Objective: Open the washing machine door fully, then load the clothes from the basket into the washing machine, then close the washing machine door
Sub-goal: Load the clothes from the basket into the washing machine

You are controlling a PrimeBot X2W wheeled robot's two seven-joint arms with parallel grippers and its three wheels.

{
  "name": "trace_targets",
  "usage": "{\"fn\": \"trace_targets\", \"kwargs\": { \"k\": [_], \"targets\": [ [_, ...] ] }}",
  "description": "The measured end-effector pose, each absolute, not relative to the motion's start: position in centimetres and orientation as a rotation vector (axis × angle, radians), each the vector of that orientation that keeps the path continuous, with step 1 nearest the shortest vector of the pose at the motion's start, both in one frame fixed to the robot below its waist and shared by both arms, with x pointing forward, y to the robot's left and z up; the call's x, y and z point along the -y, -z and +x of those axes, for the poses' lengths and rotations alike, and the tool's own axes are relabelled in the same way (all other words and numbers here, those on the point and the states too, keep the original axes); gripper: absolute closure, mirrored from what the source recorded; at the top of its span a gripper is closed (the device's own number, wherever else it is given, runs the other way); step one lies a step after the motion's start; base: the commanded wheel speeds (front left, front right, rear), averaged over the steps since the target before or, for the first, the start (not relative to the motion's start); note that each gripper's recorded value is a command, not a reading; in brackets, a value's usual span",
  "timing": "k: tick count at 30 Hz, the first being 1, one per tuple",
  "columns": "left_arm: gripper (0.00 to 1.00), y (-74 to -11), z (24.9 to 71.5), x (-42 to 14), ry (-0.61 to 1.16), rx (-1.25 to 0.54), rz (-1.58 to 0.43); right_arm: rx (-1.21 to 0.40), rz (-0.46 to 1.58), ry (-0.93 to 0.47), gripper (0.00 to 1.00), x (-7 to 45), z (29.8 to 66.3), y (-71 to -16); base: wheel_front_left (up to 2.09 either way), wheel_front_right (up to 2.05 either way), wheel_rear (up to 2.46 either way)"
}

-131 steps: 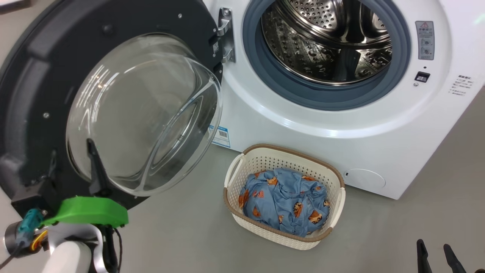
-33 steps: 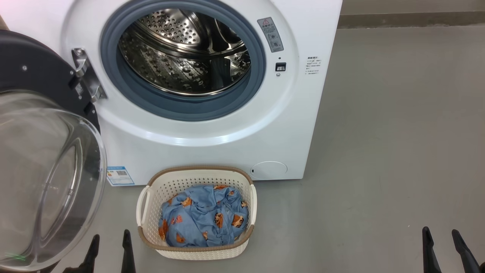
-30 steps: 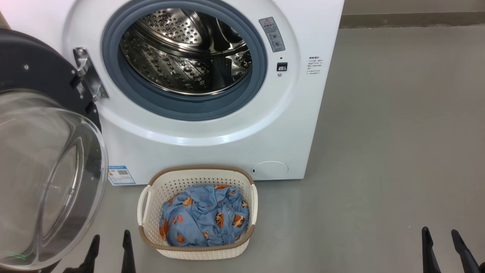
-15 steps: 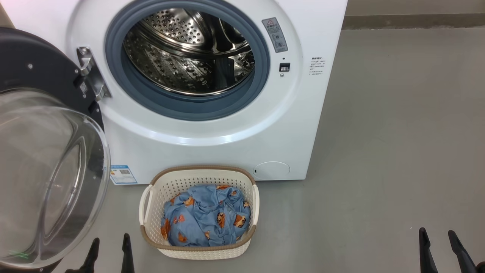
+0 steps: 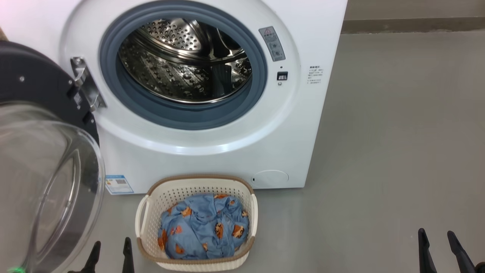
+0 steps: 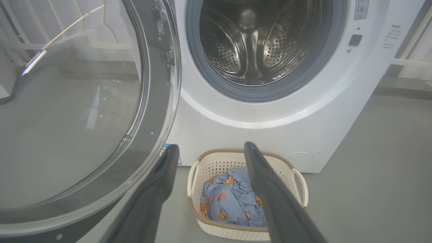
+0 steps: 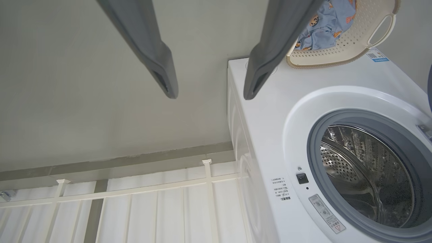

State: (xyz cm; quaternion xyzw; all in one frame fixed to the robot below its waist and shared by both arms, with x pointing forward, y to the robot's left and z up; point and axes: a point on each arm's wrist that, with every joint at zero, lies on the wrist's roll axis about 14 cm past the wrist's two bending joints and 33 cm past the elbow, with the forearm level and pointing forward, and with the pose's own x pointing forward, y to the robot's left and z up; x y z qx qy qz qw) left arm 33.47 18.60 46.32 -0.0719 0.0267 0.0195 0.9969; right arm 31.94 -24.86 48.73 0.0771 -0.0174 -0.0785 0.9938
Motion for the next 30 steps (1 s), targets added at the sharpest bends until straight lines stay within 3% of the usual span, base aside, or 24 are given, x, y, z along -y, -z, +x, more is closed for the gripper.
{"fn": "trace_targets", "kwargs": {
  "k": [11,30],
  "targets": [
    [0.00,-46.2,33.6,-18.9,-0.052,-0.057,-0.134,0.026,0.156,0.159,0.00,24.9,32.0,-48.5,1.27,-1.40,0.13],
    [0.00,-45.7,34.2,-17.8,-0.023,-0.076,-0.124,-0.014,0.164,0.173,0.00,25.1,32.0,-47.2,0.07,-0.07,0.00]
  ]
}}
